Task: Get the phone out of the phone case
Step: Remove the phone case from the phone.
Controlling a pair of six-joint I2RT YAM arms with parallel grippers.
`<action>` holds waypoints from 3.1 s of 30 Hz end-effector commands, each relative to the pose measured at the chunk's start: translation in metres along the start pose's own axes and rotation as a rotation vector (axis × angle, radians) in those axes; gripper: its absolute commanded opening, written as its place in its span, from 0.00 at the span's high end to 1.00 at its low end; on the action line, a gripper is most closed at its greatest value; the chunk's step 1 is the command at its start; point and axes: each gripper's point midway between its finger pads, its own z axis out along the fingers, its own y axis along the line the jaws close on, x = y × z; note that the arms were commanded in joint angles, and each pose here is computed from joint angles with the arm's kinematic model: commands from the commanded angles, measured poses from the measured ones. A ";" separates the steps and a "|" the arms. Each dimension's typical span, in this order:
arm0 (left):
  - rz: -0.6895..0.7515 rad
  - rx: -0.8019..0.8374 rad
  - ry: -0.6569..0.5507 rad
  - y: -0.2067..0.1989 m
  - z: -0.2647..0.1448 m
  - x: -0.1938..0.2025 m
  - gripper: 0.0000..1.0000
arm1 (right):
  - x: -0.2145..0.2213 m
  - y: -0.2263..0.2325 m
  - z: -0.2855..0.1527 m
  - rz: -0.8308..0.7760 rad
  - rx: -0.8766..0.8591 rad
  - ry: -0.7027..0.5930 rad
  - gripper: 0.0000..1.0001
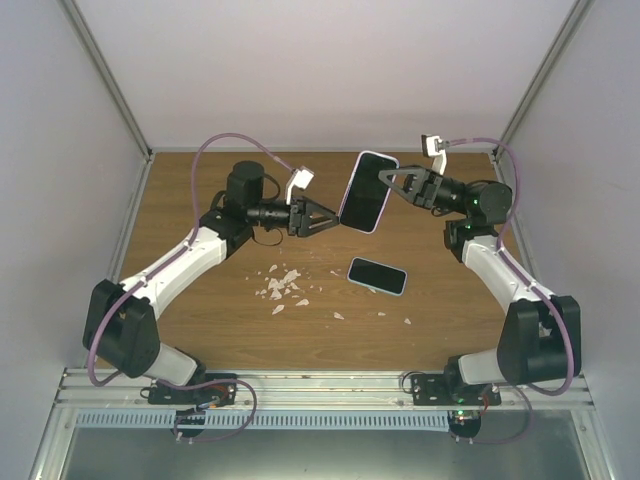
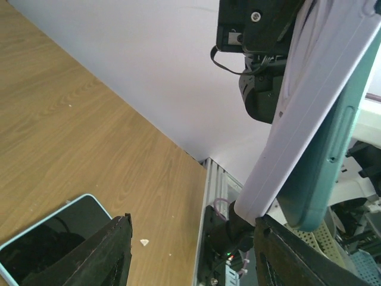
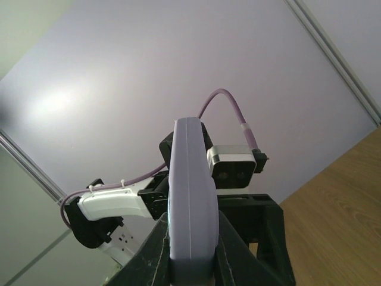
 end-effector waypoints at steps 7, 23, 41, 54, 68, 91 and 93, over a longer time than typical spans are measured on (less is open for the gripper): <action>0.051 -0.195 -0.101 0.047 0.005 -0.030 0.44 | 0.002 0.034 0.009 0.012 -0.101 -0.006 0.99; 0.143 0.014 -0.158 -0.002 0.011 -0.069 0.44 | 0.026 0.019 0.023 0.118 -0.104 0.035 0.99; 0.195 0.227 -0.098 -0.063 0.003 -0.058 0.44 | 0.032 -0.006 0.023 0.106 -0.045 0.061 0.99; -0.103 0.257 -0.037 -0.036 0.011 -0.021 0.62 | 0.044 -0.053 0.023 0.176 0.074 0.106 1.00; -0.284 0.253 -0.036 -0.009 0.006 -0.007 1.00 | 0.051 -0.087 0.018 0.251 0.127 0.102 0.92; -0.258 0.235 -0.066 0.000 -0.003 -0.012 1.00 | 0.034 -0.084 0.008 0.190 0.138 0.086 0.33; -0.264 0.231 -0.068 0.002 -0.005 -0.011 1.00 | 0.030 -0.083 0.004 0.157 0.151 0.083 0.26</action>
